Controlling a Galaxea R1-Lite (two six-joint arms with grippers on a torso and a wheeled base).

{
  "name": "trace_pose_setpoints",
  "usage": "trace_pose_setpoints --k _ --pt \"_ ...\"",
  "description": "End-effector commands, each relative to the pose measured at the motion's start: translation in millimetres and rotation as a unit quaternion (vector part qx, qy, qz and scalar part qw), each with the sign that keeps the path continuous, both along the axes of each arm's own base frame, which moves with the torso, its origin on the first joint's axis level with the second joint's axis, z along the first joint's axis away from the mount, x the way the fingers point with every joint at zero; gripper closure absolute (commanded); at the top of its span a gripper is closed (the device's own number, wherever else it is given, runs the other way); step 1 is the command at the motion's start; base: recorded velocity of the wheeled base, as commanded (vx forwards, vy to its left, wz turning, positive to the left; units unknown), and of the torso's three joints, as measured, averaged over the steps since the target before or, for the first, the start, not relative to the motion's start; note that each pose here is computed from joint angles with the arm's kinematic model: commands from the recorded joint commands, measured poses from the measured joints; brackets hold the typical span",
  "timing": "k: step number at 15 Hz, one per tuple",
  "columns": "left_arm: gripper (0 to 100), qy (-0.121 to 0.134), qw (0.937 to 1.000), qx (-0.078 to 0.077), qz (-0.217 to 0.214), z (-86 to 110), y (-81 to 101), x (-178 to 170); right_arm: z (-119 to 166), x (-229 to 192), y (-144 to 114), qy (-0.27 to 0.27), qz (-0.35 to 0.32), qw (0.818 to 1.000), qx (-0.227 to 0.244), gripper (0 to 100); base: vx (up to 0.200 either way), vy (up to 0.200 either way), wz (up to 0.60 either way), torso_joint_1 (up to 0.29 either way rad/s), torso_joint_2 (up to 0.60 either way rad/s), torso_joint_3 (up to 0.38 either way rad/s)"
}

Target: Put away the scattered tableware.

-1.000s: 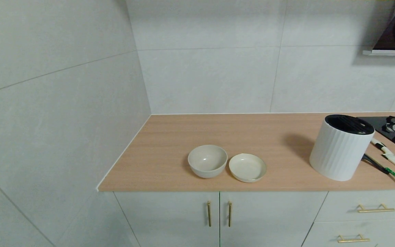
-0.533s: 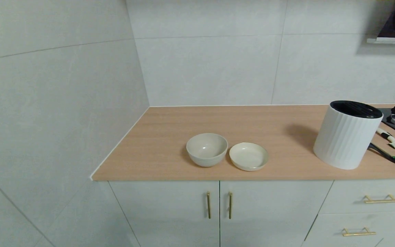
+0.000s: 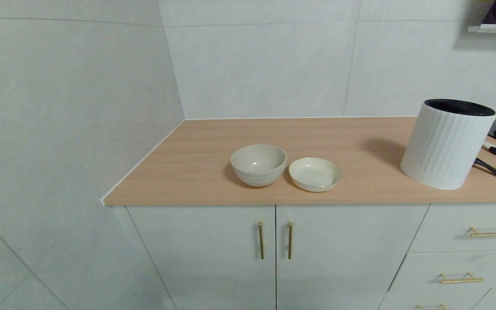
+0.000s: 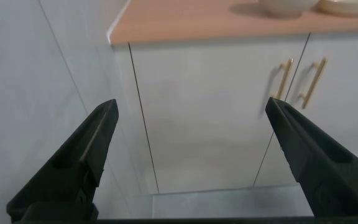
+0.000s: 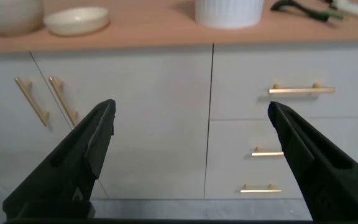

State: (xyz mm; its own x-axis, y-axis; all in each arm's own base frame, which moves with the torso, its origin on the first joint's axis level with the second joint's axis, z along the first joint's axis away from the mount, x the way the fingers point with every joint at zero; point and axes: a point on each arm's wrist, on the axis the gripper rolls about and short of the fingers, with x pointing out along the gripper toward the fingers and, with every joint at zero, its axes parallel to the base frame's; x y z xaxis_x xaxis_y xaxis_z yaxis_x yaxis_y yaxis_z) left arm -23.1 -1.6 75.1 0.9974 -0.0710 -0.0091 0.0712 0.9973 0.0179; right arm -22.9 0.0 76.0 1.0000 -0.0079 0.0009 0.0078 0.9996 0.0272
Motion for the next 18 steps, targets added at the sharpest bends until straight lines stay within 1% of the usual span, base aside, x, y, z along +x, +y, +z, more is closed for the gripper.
trace_pose_setpoints --k 1,10,18 --pt "0 0.0 1.0 0.0 0.001 0.0 0.0 0.0 0.0 0.1 0.0 0.0 0.0 1.0 0.0 0 0.0 0.0 0.0 -0.212 0.5 0.286" --pt "0 0.0 1.0 0.0 0.0 0.0 0.0 0.0 0.0 0.1 0.0 0.0 0.0 1.0 0.0 0 0.0 0.0 0.0 -0.196 0.48 0.284" --pt "0 0.0 1.0 0.0 0.001 0.0 0.0 0.0 0.0 0.1 0.0 0.0 0.0 1.0 0.0 0 0.0 0.0 0.0 -0.138 0.43 0.297"
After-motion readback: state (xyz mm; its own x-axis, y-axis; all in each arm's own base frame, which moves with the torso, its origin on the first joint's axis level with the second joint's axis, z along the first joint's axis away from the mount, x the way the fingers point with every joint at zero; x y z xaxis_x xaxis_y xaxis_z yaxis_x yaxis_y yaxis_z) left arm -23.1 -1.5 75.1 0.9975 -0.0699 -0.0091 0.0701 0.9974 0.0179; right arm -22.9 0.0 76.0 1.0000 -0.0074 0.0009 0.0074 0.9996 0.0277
